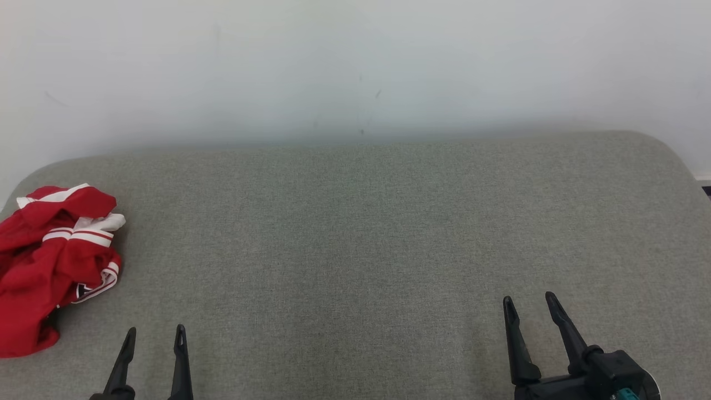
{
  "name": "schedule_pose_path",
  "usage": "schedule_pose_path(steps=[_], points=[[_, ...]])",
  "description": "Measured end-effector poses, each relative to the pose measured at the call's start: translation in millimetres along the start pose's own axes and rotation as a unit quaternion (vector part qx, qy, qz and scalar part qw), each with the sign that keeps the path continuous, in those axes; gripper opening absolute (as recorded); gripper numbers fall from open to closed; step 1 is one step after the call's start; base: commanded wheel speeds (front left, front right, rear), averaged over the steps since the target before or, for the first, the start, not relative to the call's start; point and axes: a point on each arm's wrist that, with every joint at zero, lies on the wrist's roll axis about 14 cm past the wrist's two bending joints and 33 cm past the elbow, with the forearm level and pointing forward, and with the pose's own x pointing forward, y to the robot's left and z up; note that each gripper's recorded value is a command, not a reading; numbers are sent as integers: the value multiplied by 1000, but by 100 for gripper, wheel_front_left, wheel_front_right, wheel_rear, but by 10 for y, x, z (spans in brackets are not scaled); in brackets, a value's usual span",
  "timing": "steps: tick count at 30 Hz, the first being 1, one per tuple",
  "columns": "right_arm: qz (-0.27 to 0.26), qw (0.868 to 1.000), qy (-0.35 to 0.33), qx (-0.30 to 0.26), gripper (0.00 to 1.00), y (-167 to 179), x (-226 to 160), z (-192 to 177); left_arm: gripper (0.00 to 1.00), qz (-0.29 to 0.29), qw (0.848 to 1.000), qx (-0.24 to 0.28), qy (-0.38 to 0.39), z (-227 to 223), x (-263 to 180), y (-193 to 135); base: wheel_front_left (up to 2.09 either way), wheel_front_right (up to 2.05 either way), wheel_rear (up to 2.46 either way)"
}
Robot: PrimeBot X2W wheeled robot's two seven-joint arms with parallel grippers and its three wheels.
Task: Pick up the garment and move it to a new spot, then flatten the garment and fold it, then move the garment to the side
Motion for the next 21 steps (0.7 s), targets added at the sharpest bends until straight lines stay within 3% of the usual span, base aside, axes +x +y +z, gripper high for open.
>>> schedule_pose_path(steps=[21], points=[[-7,1000,22,6,100,-36,-27,-135,100,11,1000,1,16,-97,-39,55,0,0,0]])
